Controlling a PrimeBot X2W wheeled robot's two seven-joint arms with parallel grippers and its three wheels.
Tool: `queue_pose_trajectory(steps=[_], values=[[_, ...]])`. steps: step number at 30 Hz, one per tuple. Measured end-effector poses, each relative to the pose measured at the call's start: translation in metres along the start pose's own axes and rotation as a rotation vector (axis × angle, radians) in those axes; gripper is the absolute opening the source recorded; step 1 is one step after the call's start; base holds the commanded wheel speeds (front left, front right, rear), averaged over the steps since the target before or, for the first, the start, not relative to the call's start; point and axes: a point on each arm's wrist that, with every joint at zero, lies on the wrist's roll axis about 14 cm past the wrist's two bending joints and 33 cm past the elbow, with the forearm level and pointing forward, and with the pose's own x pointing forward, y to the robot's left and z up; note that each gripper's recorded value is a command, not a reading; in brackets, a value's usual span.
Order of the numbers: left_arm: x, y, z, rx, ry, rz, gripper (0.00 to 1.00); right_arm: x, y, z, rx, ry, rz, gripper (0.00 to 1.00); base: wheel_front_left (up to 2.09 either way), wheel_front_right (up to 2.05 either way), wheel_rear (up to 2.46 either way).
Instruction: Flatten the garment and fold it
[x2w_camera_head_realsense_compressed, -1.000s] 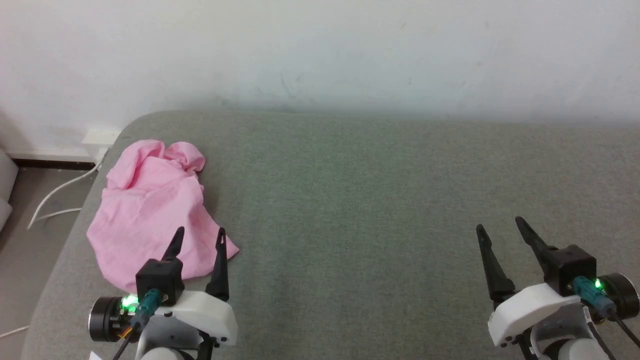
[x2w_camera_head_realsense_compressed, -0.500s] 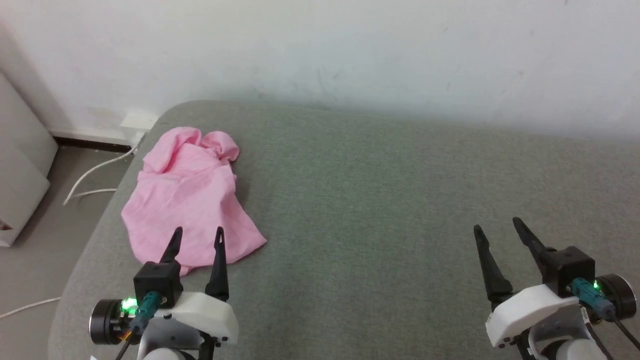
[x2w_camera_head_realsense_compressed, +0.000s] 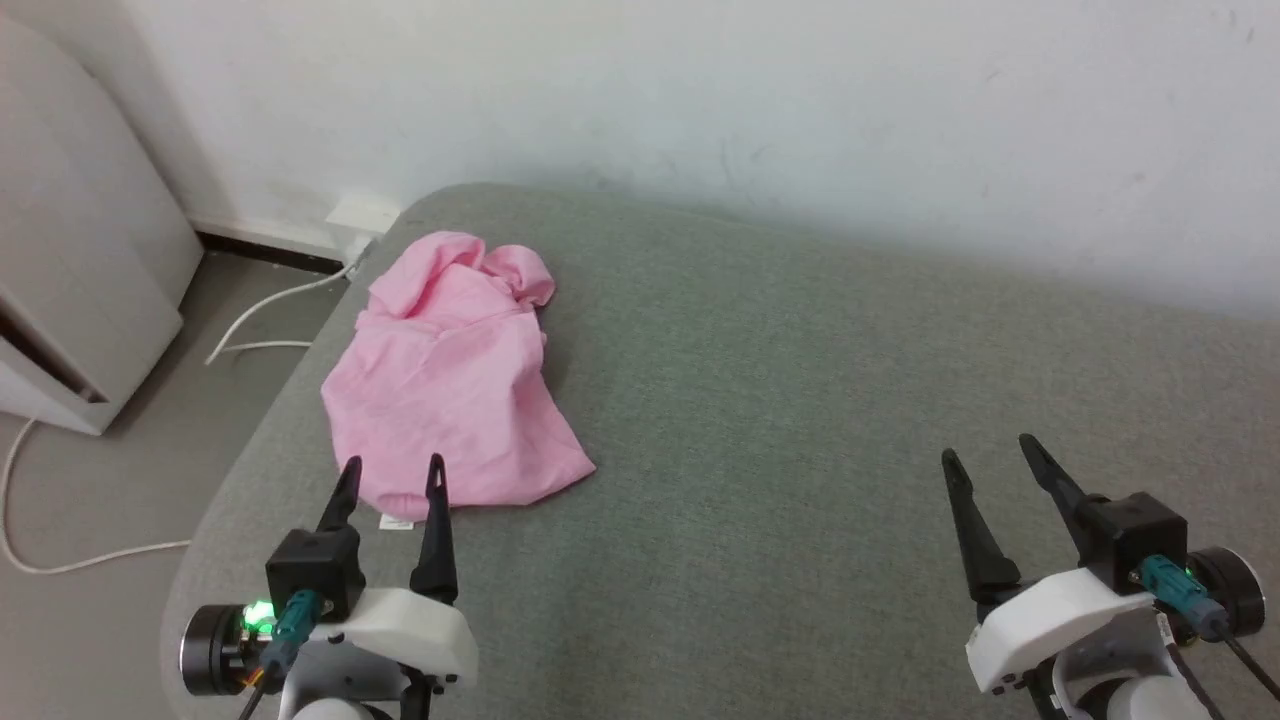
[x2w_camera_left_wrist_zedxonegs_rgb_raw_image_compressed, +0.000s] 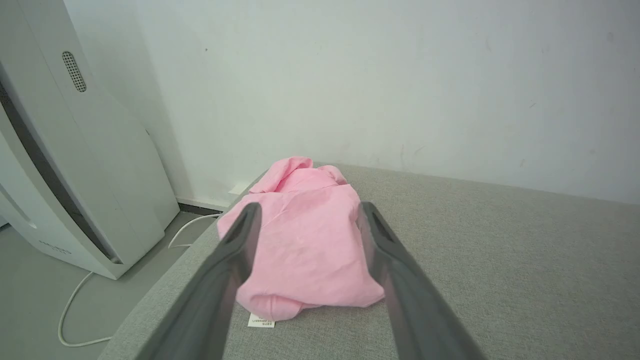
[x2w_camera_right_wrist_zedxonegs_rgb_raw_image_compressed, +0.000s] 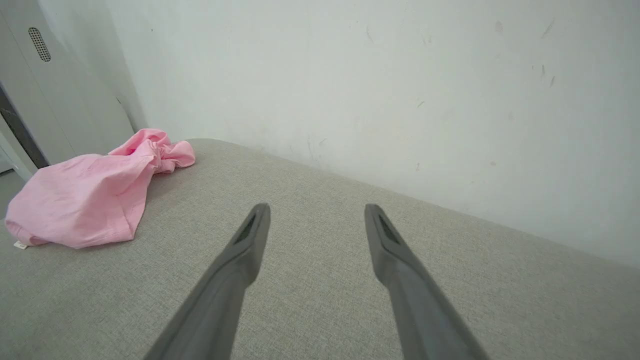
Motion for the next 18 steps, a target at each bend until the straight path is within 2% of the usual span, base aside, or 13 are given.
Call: queue_pose_trajectory(steps=[18], values=[[-0.018,0.035,0.0,-0.018,-0.011,0.131,1.0,0.02,0.032,0.001,0.016,-0.017,0.101,1.0,0.0,0.0,0.0]])
